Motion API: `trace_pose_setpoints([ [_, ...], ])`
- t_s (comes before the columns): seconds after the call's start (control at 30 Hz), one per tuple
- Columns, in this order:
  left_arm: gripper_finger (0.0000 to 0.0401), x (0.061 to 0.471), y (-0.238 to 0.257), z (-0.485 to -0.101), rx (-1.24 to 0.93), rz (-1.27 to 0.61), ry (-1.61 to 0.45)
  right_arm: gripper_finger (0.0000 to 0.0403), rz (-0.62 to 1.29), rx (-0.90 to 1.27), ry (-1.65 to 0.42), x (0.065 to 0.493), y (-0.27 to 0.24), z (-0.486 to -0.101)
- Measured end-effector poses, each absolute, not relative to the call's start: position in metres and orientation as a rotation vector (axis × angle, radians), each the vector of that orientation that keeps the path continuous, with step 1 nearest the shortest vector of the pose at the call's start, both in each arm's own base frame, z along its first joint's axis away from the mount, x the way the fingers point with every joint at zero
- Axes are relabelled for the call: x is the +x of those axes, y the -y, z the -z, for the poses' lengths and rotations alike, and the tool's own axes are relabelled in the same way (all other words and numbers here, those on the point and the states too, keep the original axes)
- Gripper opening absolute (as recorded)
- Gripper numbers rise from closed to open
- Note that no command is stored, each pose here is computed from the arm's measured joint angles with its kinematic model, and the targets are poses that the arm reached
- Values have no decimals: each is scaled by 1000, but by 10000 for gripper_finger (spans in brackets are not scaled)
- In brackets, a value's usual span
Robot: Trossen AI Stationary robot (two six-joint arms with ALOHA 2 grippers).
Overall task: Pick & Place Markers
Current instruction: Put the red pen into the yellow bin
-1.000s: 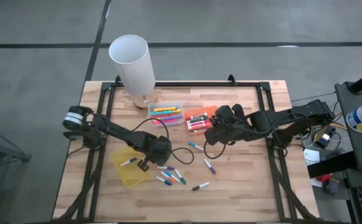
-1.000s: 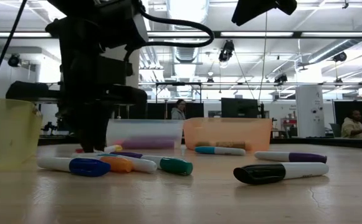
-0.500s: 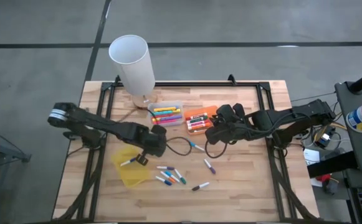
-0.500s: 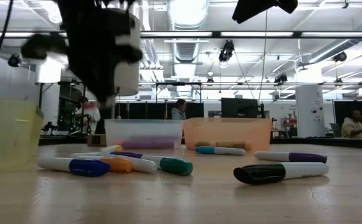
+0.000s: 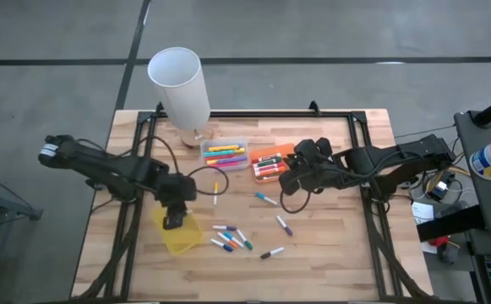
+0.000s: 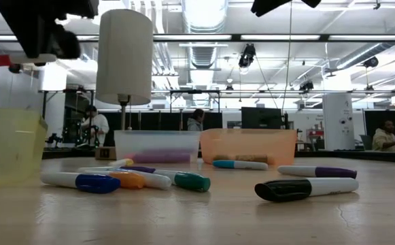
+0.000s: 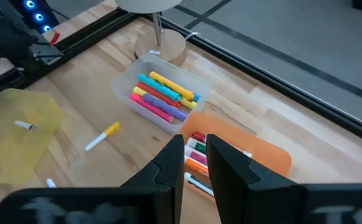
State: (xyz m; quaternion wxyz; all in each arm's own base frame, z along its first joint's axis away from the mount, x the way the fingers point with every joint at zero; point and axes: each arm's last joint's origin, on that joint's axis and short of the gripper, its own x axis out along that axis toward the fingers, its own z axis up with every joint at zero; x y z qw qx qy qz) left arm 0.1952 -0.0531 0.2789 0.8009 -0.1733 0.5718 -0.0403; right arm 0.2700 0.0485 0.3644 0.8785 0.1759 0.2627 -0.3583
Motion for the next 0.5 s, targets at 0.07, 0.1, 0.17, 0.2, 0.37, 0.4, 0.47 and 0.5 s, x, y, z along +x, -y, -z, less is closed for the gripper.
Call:
trace_pose_setpoints([
  [0.07,28,194,53,-271,-446,41,-1218,61,745,371,-543,270,-49,-365],
  [0.1,28,195,53,-266,-490,15,-1211,61,742,370,-542,270,-49,-366],
  [0.17,28,193,53,-256,-576,-39,-1238,61,724,371,-546,270,-50,-369],
  [0.2,28,192,54,-251,-608,-56,-1262,61,707,372,-553,270,-50,-370],
  [0.37,29,185,55,-227,-695,-150,-1345,61,633,344,-592,270,-55,-372],
  [0.4,29,184,55,-222,-709,-173,-1347,61,629,338,-594,270,-56,-372],
  [0.47,31,180,52,-211,-772,-275,-1371,61,623,324,-600,270,-56,-373],
  [0.5,33,178,51,-205,-815,-333,-1387,61,621,318,-602,270,-56,-373],
])
